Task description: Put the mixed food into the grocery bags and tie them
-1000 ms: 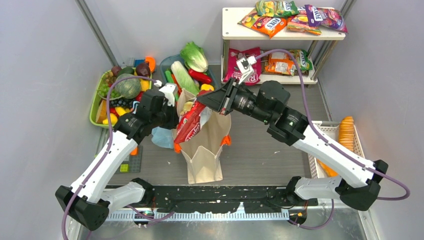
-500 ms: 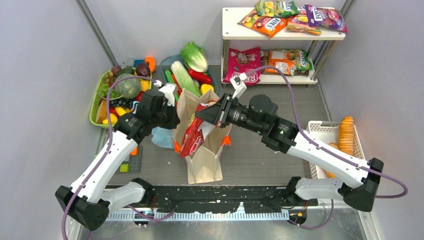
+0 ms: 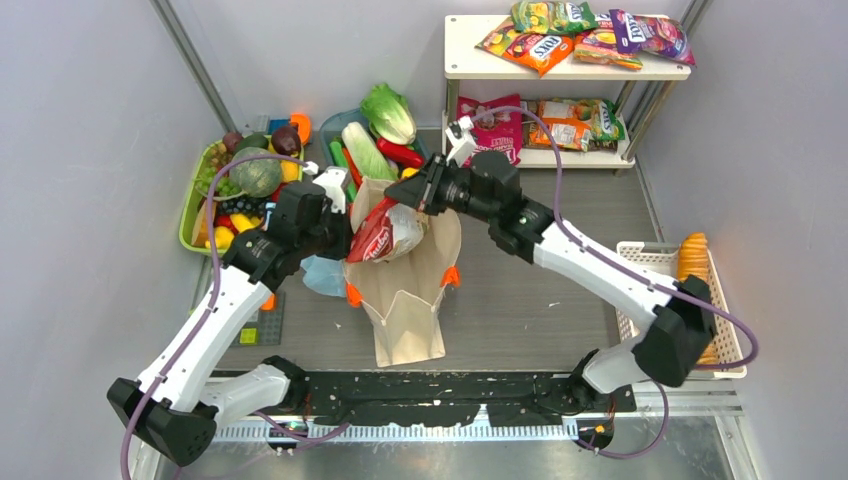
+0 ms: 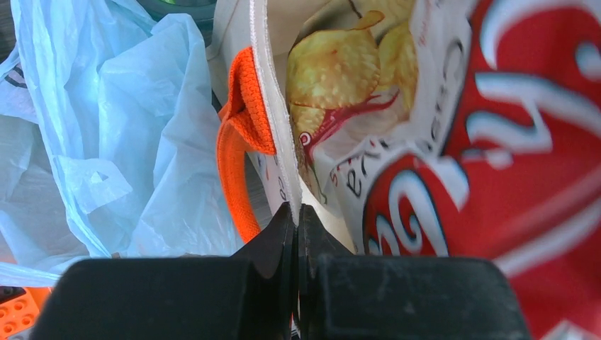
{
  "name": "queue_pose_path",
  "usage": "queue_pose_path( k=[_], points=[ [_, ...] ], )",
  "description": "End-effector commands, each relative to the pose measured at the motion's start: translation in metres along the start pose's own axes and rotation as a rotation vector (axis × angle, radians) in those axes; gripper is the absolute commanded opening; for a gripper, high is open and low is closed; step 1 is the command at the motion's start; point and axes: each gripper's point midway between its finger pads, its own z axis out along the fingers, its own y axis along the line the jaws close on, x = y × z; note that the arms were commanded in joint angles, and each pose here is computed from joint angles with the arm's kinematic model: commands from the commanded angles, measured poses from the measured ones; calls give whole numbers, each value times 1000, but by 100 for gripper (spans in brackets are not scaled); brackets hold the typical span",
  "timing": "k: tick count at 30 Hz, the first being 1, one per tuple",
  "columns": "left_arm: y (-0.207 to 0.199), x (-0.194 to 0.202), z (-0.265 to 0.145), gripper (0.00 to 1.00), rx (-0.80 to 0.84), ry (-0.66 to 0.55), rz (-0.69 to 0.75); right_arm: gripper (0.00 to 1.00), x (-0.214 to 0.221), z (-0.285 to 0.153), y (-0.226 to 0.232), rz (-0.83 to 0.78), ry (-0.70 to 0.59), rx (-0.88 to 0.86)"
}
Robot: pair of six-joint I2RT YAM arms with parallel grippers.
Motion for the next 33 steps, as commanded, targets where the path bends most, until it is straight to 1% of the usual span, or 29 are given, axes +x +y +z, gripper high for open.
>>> queue_pose_path(
  k=[1,2,3,5,8,9,10,11,12,15,17,18,19,20,21,22,23,24,25,26,28,30,31,32,33],
  points=[
    [-5,-21,-9,0,22,-85,0,5,-32,4,40,-102,19,-192],
    [-4,-21,-9,0,21,-87,3,5,-17,5,27,-101,61,-169],
    [-4,-21,-9,0,20,-92,6,5,-12,1,22,-116,69,-161],
    [-3,-21,-10,0,18,-96,10,5,15,-7,-11,-125,133,-83],
    [-3,-23,-14,0,19,-111,10,5,54,-26,-63,-170,224,114],
    [-4,-23,-15,0,20,-113,11,5,67,-41,-83,-207,281,206],
    [-4,-24,-16,0,22,-118,12,5,77,-45,-78,-241,303,209],
    [-4,-24,-17,0,22,-121,11,5,78,-55,-83,-294,320,267],
    [-4,-25,-18,0,22,-125,11,6,90,-61,-77,-358,360,264],
    [-6,-27,-20,0,31,-128,10,9,97,-82,-77,-462,438,388],
    [-8,-27,-21,0,41,-131,11,10,105,-90,-82,-523,509,443],
    [-9,-27,-21,0,50,-130,11,9,117,-92,-90,-573,575,459],
    [-10,-28,-22,0,54,-133,10,9,119,-89,-85,-607,591,451],
    [-10,-27,-22,0,55,-132,9,8,129,-87,-99,-646,663,486],
    [-10,-27,-22,0,56,-133,9,7,128,-82,-96,-676,670,495],
    [-10,-27,-22,0,53,-133,9,6,141,-80,-115,-710,760,548],
    [-9,-27,-22,0,49,-132,9,5,140,-74,-114,-739,769,560],
    [-8,-26,-22,0,41,-132,8,5,154,-75,-136,-771,861,629],
    [-5,-26,-22,0,29,-130,9,5,159,-71,-138,-789,884,639],
    [-3,-26,-22,0,19,-133,8,5,171,-73,-154,-808,951,685],
    [-2,-26,-23,0,14,-131,15,5,187,-74,-165,-830,1014,705],
    [4,-26,-23,0,-21,-138,15,5,196,-78,-169,-839,1040,708],
    [6,-26,-23,0,-28,-136,14,7,194,-78,-164,-838,1025,698],
    [7,-25,-22,0,-36,-134,13,12,190,-77,-159,-837,1002,690],
    [8,-25,-22,0,-38,-132,12,29,181,-76,-148,-833,957,671]
  ],
)
